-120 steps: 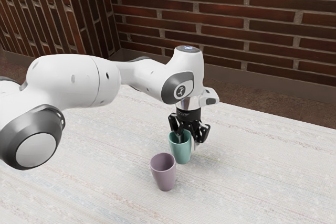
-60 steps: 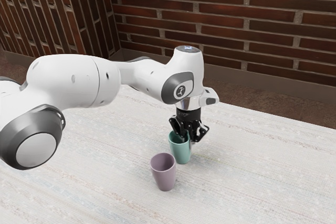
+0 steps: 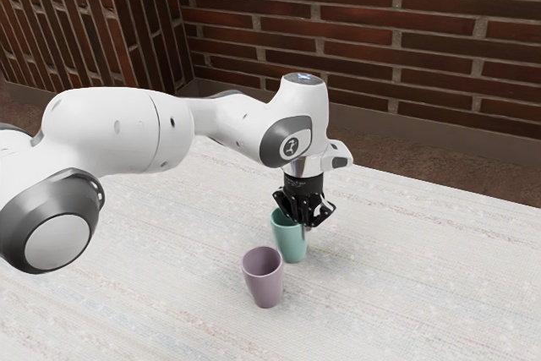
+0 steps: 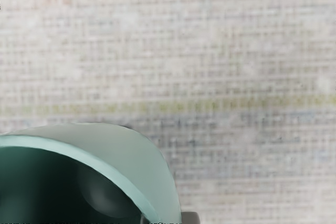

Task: Place the left cup onto the right cup

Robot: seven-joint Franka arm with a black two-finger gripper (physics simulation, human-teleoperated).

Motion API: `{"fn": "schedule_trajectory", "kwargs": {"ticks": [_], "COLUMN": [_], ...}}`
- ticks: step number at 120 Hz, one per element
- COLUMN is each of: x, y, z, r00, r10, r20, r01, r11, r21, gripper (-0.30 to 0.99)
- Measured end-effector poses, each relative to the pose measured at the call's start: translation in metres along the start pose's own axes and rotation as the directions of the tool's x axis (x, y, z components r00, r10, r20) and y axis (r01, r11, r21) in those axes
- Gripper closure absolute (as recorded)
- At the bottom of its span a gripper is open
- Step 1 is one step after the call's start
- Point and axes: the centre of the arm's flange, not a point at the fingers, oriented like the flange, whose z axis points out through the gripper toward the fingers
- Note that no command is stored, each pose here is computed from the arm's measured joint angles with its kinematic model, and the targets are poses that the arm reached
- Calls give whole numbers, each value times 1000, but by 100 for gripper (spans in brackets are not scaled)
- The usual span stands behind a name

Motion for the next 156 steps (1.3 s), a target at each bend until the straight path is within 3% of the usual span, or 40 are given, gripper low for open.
{"fn": "schedule_trajectory", "kwargs": {"ticks": [31, 99, 156], "x": [-7, -41, -78], "y": [3, 19, 41], "z": [-31, -105, -147], "r00": [1000, 995, 997], "r10": [2, 27, -12], "r20": [-30, -99, -82], "r01": [-2, -15, 20], "r11": [1000, 993, 994], "r21": [15, 117, 109], "gripper": [78, 78, 78]}}
